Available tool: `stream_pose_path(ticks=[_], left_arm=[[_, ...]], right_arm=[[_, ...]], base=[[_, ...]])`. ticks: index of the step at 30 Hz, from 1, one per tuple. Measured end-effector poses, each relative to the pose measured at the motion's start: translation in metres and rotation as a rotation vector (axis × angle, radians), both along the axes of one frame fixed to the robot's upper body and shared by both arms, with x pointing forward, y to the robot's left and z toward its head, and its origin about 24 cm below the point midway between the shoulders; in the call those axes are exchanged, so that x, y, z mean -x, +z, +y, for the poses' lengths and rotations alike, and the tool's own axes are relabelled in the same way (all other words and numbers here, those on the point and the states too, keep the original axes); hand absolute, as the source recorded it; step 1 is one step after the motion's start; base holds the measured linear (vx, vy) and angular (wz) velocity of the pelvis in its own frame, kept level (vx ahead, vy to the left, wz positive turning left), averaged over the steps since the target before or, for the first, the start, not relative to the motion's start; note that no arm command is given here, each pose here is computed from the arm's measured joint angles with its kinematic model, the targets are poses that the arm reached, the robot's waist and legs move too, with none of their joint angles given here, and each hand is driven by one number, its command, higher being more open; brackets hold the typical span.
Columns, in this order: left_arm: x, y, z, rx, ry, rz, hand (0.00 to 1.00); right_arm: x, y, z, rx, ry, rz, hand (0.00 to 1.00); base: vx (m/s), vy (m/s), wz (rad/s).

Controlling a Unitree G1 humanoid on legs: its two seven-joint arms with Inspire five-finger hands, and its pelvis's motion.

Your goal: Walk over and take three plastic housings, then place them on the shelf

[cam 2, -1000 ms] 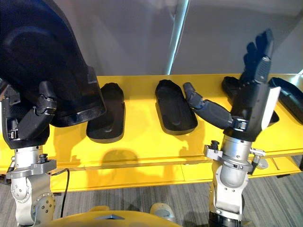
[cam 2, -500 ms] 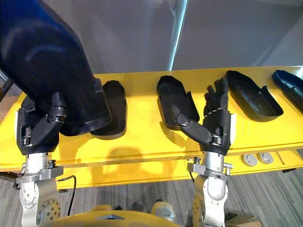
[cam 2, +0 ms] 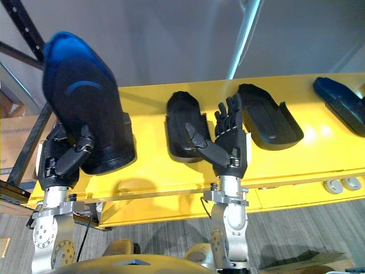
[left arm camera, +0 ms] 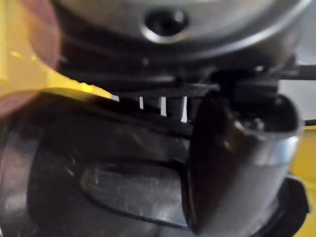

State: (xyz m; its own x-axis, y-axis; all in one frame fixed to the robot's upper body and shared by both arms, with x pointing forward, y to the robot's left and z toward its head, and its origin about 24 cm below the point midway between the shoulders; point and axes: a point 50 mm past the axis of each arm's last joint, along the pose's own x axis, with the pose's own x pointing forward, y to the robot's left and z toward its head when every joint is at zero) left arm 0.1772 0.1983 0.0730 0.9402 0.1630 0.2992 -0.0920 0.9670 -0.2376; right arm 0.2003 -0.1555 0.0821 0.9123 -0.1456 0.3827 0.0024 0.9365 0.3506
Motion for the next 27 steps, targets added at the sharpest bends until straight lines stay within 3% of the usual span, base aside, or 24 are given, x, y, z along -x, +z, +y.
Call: stream_pose_path(ticks=[6,11,16,21,27], left_arm=[[-0.02,0.019,-0.008,-0.012,-0.065,-0.102,0.0],[-0.02,0.02,-0.01,-0.016,-0.07,-0.108,0.0],[-0.015,0.009,-0.009,-0.025,-0.018,0.003,0.0],[-0.014,-0.016,-0.004,-0.007,-0.003,0.251,0.0],[-0.011,-0.02,0.004,0.025,0.046,0.283,0.0]], right_arm=[[0.001,0.003,-0.002,0.093,-0.052,-0.006,1.0],[0.003,0.003,-0.02,0.141,-0.093,0.0,1.0],[0.009,0.003,-0.032,0.183,-0.108,0.003,1.0],[0.013,0.012,-0.033,0.209,-0.09,-0.038,1.0],[0.014,0.014,-0.032,0.245,-0.057,-0.043,1.0]], base=[[0.1,0.162,0.17],[0.0,-0.007,-0.03],[-0.09,-0.113,-0.07],[-0.13,-0.135,0.06],[-0.02,-0.041,0.04]])
